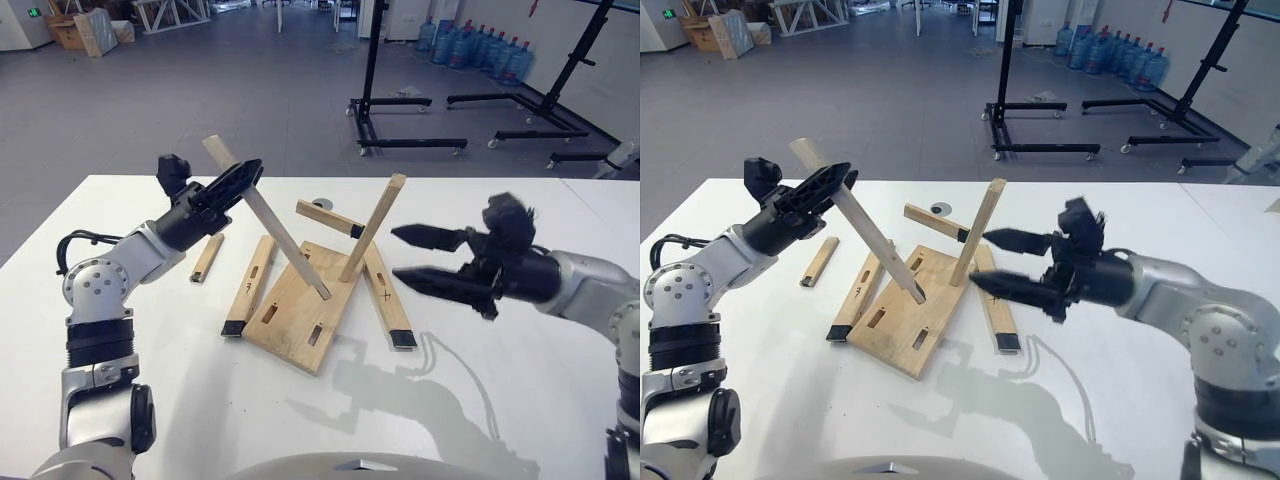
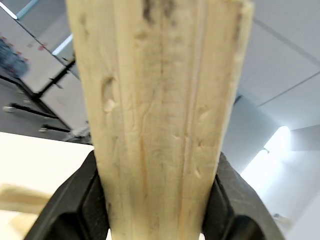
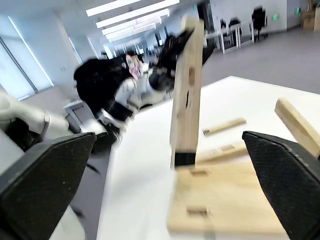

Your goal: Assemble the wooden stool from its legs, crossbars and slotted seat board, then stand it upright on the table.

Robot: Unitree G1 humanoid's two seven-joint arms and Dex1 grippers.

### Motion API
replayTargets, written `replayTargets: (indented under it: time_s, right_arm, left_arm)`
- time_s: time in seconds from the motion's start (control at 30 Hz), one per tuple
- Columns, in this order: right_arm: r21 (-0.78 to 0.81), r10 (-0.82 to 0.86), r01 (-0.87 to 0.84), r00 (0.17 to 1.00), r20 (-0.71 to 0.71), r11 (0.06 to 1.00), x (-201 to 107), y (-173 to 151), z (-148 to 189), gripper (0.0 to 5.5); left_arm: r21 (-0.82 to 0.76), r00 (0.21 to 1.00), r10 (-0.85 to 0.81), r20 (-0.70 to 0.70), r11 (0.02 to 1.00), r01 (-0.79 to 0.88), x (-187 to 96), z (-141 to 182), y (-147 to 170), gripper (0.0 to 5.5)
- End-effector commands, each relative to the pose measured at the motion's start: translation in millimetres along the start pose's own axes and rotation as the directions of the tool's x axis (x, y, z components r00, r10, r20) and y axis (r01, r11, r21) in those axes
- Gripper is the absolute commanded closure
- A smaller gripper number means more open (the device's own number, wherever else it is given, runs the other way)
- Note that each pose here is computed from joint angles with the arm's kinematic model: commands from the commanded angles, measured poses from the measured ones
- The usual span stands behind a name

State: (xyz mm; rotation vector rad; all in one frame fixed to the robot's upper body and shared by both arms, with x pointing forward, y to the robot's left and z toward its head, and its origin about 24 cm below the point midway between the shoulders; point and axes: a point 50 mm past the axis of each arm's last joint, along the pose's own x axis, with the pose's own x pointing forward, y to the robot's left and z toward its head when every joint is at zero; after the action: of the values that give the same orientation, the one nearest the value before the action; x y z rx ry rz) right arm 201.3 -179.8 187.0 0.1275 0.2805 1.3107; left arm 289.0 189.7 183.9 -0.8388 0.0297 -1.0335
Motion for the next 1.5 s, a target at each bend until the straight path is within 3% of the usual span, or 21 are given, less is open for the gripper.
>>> replayTargets:
  time_s: [0.03, 0.1, 0.27, 0.4, 0.47, 0.7, 0.83, 1.07, 1.5]
  right_arm:
    - [-0.144, 0.063, -0.110, 0.953, -0.295, 0.984, 17.3, 19.5, -42.8, 0.10]
    - [-0.212, 0.021, -0.102, 0.935, -0.353, 0.972, 25.6, 14.8, -57.6, 0.10]
    - [-0.409, -0.100, -0.006, 0.966, -0.237, 0.912, 66.6, 2.0, -47.9, 0.10]
    - [-0.538, -0.150, 0.055, 0.980, -0.134, 0.841, 112.9, -9.2, -36.9, 0.10]
    - [-0.573, -0.149, 0.048, 0.980, -0.130, 0.818, 131.2, -10.3, -38.4, 0.10]
    - [-0.721, -0.175, -0.141, 0.922, -0.345, 0.679, 159.0, -20.7, -69.4, 0.10]
    - [-0.724, -0.178, -0.190, 0.899, -0.400, 0.663, 164.1, -24.1, -76.2, 0.10]
    - [-0.724, -0.179, -0.288, 0.851, -0.494, 0.627, 159.4, -26.5, -90.4, 0.10]
    - [-0.585, -0.235, -0.475, 0.609, -0.758, 0.657, 69.8, -46.5, -128.9, 0.10]
  left_arm:
    - [0.360, 0.997, 0.083, 0.001, 0.930, -0.078, -1.9, 19.3, -14.7, 3.48]
    - [0.503, 0.994, 0.112, 0.006, 0.858, -0.100, -2.0, 26.4, -23.6, 3.48]
    - [0.703, 0.987, 0.152, -0.046, 0.707, -0.076, -4.0, 32.3, -33.3, 3.48]
    - [0.627, 0.978, 0.143, -0.152, 0.779, -0.016, -6.2, 32.0, -28.7, 3.48]
    - [0.616, 0.982, 0.136, -0.133, 0.788, -0.026, -4.1, 34.2, -27.1, 3.48]
    - [0.619, 0.999, 0.041, 0.005, 0.785, -0.035, 1.5, 48.0, -29.9, 3.48]
    - [0.621, 0.998, 0.043, 0.045, 0.781, -0.062, 0.8, 45.9, -28.5, 3.48]
    - [0.611, 0.996, 0.047, 0.077, 0.787, -0.085, -0.2, 43.3, -27.8, 3.48]
    - [0.593, 0.994, 0.066, 0.088, 0.799, -0.105, -0.1, 35.6, -23.5, 3.48]
